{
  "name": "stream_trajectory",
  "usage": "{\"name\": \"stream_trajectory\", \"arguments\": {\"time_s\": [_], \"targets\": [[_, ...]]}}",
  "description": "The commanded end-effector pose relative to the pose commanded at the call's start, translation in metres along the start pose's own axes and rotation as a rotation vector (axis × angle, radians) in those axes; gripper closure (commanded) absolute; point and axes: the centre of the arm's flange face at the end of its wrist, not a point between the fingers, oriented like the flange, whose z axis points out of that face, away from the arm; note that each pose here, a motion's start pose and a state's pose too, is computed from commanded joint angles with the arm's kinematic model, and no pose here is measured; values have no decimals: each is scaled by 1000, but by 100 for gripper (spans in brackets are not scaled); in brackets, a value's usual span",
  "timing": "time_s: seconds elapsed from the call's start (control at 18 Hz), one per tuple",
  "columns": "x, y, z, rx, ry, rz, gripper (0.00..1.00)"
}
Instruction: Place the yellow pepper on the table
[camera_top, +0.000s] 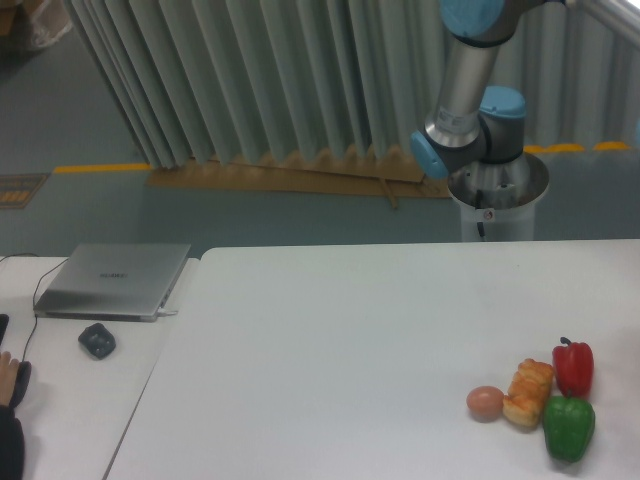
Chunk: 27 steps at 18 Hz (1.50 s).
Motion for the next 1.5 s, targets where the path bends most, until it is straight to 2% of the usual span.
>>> {"name": "stream_trajectory", "arguments": {"time_s": [0.11,0.17,0.28,0.39,0.44,0.56,0.61,0.67,0.83,0.89,1.0,1.11,1.33,1.5], "targets": [[-2,1,4,-6,5,-16,0],[-3,1,3,0,-1,-85,0],[-9,16,7,30,-3,-344,0],[-11,24,8,39,-4,-505,0],[-14,33,5,36,-14,-663,0],[-15,39,11,35,-11,-870,0],[-18,41,7,34,-20,-918,0],[-14,42,19,29,-8,-969,0],[-30,38,37,72,-102,-1079,0],[-29,40,37,79,-109,-1106,0],[-33,46,27,84,-128,-1107,0],[-33,60,23,84,-131,-1122,0],[-35,59,29,87,-125,-1138,0],[-42,56,40,88,-116,-1192,0]]}}
